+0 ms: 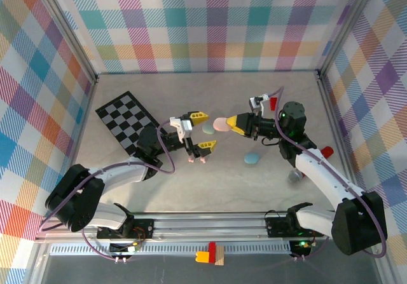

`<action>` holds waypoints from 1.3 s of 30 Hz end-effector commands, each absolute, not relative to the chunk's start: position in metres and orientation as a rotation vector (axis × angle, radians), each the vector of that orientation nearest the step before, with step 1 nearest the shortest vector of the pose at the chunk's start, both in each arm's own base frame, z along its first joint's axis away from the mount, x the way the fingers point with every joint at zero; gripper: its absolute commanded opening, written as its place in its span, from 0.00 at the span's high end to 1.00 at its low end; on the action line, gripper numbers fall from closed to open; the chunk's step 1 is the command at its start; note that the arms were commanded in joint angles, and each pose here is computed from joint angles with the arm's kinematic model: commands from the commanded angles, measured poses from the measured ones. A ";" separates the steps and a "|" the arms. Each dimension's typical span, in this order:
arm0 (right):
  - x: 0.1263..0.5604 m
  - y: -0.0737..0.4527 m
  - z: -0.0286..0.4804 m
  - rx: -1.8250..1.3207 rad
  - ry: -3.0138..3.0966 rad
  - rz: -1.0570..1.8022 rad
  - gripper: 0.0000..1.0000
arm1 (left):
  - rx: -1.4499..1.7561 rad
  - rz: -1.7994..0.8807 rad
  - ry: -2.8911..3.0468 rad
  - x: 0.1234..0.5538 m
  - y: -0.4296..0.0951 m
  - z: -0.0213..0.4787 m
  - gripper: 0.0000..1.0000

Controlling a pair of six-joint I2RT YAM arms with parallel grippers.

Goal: Insert wireless bluetooth earbuds into charging case

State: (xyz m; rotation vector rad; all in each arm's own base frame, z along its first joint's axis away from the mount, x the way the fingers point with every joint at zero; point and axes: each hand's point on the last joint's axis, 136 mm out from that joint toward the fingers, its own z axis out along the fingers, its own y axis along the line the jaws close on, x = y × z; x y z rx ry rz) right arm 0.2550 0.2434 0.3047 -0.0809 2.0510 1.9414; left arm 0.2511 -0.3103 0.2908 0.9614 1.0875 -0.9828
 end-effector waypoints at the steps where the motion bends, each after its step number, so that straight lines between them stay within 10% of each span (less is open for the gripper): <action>1: 0.251 0.245 0.316 -0.120 2.068 1.978 1.00 | 1.028 -0.962 1.031 0.251 -0.320 0.303 0.12; 21: 0.258 0.246 0.302 -0.079 2.126 1.953 1.00 | 1.007 -1.004 1.224 0.266 -0.341 0.287 0.46; 31: 0.279 0.222 0.238 0.080 2.310 1.524 0.52 | 0.944 -0.938 1.377 0.287 -0.331 0.253 0.18; 39: 0.269 0.187 0.186 0.157 2.486 1.127 0.35 | 0.852 -0.942 1.435 0.287 -0.309 0.237 0.08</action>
